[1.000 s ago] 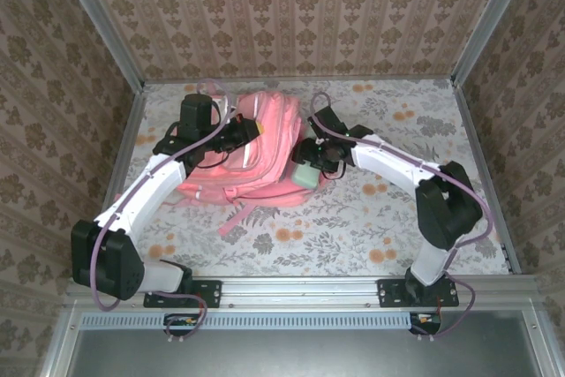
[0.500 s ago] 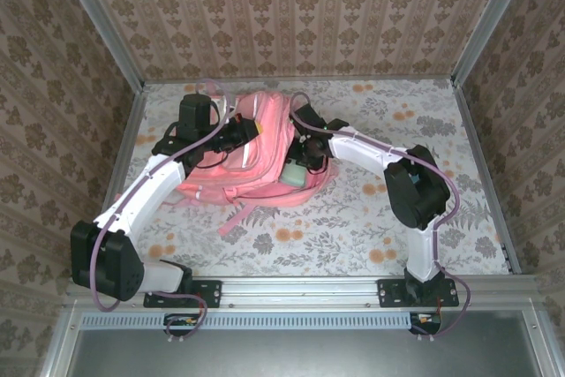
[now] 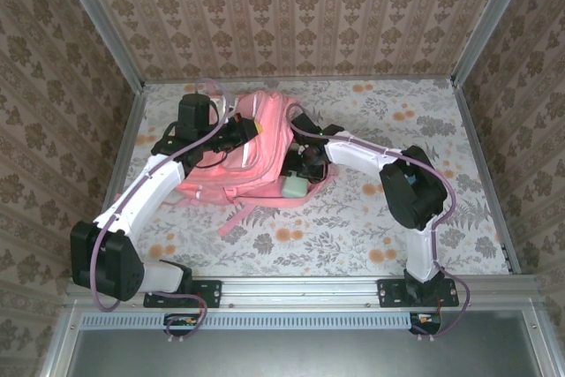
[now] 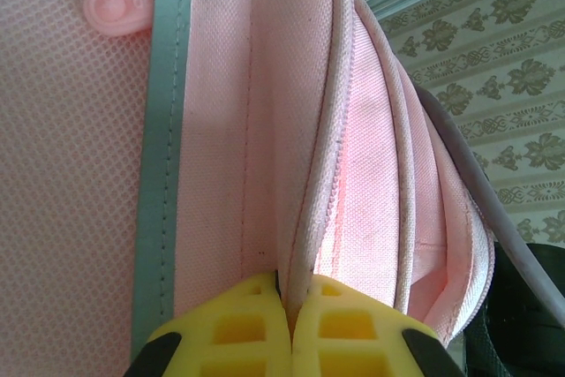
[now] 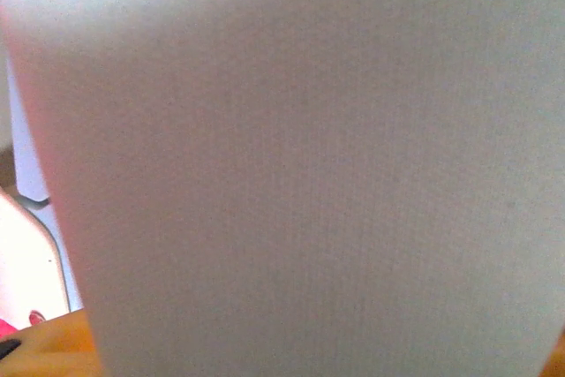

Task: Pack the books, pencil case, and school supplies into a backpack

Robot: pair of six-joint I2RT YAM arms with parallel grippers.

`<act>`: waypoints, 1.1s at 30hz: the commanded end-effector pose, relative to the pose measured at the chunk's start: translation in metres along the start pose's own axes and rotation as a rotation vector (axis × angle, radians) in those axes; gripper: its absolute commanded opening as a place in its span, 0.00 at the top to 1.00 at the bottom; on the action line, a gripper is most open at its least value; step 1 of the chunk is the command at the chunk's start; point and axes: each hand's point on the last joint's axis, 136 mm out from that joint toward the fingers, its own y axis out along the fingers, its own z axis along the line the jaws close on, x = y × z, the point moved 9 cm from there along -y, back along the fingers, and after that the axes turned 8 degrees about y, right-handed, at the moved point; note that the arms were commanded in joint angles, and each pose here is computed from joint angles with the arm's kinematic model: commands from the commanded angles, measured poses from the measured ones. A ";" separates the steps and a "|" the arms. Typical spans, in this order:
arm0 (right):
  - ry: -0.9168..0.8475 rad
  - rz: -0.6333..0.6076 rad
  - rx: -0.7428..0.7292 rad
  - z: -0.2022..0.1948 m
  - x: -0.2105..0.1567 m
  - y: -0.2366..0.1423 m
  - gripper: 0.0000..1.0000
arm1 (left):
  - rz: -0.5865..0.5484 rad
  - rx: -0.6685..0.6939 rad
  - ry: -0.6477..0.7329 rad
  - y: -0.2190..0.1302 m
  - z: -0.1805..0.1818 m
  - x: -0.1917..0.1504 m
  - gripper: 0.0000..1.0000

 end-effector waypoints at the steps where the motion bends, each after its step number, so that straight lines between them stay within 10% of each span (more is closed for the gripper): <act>1: 0.023 0.046 -0.092 -0.018 0.006 0.010 0.27 | -0.095 -0.055 0.068 -0.015 -0.016 0.017 1.00; 8: -0.036 -0.025 -0.041 -0.004 0.017 -0.016 0.00 | -0.056 -0.036 0.074 -0.010 -0.011 0.011 1.00; 33: 0.149 -0.403 -0.176 -0.120 0.027 -0.096 0.00 | 0.095 0.128 0.171 0.025 -0.011 -0.005 1.00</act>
